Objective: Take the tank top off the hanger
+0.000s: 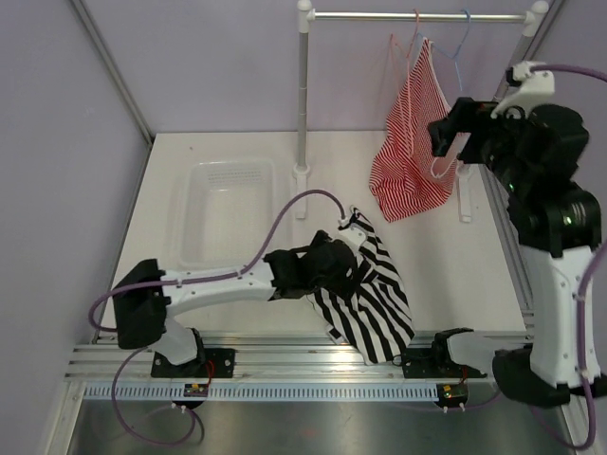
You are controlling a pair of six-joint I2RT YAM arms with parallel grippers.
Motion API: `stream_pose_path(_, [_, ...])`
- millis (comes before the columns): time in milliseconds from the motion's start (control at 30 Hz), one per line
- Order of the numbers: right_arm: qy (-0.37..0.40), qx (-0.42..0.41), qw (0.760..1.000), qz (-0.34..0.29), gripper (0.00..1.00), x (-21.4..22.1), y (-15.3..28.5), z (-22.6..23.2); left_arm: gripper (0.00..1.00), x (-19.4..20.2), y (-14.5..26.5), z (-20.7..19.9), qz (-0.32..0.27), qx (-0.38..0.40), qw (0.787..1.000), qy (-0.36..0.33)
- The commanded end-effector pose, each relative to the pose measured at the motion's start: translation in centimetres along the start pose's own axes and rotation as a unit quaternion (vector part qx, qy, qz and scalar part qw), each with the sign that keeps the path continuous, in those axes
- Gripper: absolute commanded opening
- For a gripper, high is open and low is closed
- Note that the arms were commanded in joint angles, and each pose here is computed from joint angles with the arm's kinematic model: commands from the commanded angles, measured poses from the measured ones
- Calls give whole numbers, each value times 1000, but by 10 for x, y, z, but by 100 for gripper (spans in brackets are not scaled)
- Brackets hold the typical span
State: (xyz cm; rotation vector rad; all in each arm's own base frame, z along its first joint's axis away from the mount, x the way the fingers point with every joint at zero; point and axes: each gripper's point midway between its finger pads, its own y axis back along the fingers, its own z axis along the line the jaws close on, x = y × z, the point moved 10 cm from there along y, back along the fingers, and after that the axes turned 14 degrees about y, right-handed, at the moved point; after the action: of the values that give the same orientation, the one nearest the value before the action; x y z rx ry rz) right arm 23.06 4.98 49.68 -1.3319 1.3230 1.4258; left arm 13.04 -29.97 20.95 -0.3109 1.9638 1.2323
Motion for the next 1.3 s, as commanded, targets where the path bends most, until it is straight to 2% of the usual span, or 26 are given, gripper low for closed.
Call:
stream_pose_path(0, [-32, -53, 996, -58, 100, 1, 42, 11, 99, -12, -30, -34, -15, 47, 999, -12])
stream_pose_path(33, [-37, -68, 996, -43, 100, 14, 43, 15, 99, -7, -41, -38, -2, 55, 998, -19])
stream_pose_path(100, [-42, -105, 992, -58, 99, 21, 68, 21, 99, -10, -56, -47, 2, 60, 998, -18])
stream_pose_path(233, [-39, -136, 988, -60, 99, 37, 93, 26, 99, 22, -107, -58, 83, 57, 995, -27])
stream_pose_path(300, [-35, -145, 987, -62, 99, 39, 98, 27, 97, 31, -117, -60, 96, 49, 994, -19])
stream_pose_path(333, [-33, -147, 987, -65, 100, 39, 101, 27, 90, 35, -120, -59, 102, 44, 994, -9])
stream_pose_path(367, [-31, -150, 986, -64, 100, 40, 105, 28, 70, 35, -121, -59, 97, 42, 994, -4])
stream_pose_path(433, [-26, -151, 986, -68, 99, 40, 112, 27, 57, 34, -120, -57, 87, 32, 996, 0])
stream_pose_path(467, [-25, -150, 986, -73, 99, 39, 115, 27, 31, 32, -118, -57, 89, 24, 996, -3])
stream_pose_path(500, [-24, -150, 985, -79, 100, 40, 118, 27, 12, 30, -116, -56, 89, 14, 996, -8])
stream_pose_path(533, [-22, -146, 985, -92, 99, 38, 124, 27, 0, 25, -110, -55, 87, -1, 996, -15])
stream_pose_path(667, [-21, -119, 987, -104, 99, 39, 134, 23, 0, -14, -59, -55, 16, -9, 1000, -9])
stream_pose_path(733, [-21, -105, 988, -107, 100, 39, 136, 20, 0, -48, -14, -50, -46, -6, 999, 8])
stream_pose_path(800, [-24, -103, 989, -108, 99, 40, 135, 20, 0, -83, 31, -45, -112, -11, 993, 19])
stream_pose_path(867, [-28, -104, 988, -108, 100, 40, 133, 21, 0, -98, 58, -36, -136, -32, 990, 15])
stream_pose_path(900, [-29, -104, 989, -105, 99, 42, 131, 21, 0, -116, 83, -30, -176, -45, 983, 24])
stream_pose_path(1100, [-34, -108, 988, -107, 100, 42, 127, 22, 0, -158, 153, 21, -239, -148, 959, 46])
stream_pose_path(1167, [-36, -109, 987, -108, 99, 41, 125, 22, 0, -174, 174, 51, -254, -183, 947, 72])
stream_pose_path(1233, [-37, -113, 987, -105, 99, 42, 121, 23, 0, -182, 188, 70, -256, -189, 944, 81])
stream_pose_path(1267, [-38, -114, 987, -104, 100, 42, 121, 23, 0, -187, 195, 90, -265, -214, 935, 97])
